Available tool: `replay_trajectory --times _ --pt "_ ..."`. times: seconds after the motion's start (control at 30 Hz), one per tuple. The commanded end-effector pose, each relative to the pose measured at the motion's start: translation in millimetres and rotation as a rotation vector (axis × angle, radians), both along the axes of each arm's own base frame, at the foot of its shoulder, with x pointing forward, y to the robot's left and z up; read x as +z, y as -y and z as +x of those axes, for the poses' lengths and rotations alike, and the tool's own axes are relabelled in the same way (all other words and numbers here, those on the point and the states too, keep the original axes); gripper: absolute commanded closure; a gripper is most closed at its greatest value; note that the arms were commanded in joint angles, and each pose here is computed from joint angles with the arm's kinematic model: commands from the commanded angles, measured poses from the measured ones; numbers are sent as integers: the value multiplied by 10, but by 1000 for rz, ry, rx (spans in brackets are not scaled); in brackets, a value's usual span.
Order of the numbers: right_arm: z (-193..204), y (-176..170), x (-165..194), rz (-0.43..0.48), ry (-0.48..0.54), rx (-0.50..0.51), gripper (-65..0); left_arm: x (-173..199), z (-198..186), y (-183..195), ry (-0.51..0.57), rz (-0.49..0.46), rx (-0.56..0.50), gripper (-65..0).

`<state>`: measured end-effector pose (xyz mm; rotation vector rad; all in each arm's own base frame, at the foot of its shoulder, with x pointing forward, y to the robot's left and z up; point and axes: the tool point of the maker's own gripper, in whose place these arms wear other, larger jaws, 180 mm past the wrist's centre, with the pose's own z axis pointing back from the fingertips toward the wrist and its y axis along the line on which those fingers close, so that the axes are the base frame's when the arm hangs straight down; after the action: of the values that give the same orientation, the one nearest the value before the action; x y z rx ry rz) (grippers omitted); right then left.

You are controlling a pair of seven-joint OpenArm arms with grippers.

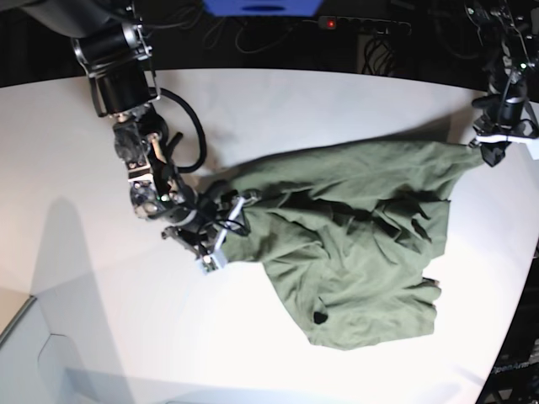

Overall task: Layout the t-shirt on the table in an organized manner, then fold the t-shirt properly
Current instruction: 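Grasp the opposite t-shirt edge with the right gripper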

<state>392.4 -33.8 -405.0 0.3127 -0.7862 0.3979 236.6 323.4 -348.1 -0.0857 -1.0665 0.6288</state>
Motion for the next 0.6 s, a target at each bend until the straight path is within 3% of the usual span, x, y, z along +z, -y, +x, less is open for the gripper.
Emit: replay_trajectory --times 0.0,0.17,0.33,0.57 --pt "127 -4 146 17 48 -6 -265 139 61 -54 41 29 -2 -3" --pt "115 2 116 16 41 -8 -178 139 61 -54 41 29 -2 -3" --pt "147 22 151 16 47 -14 -6 139 61 -54 41 29 -2 -3" --pt "128 40 327 14 100 -2 -19 132 58 -64 42 29 2 -3"
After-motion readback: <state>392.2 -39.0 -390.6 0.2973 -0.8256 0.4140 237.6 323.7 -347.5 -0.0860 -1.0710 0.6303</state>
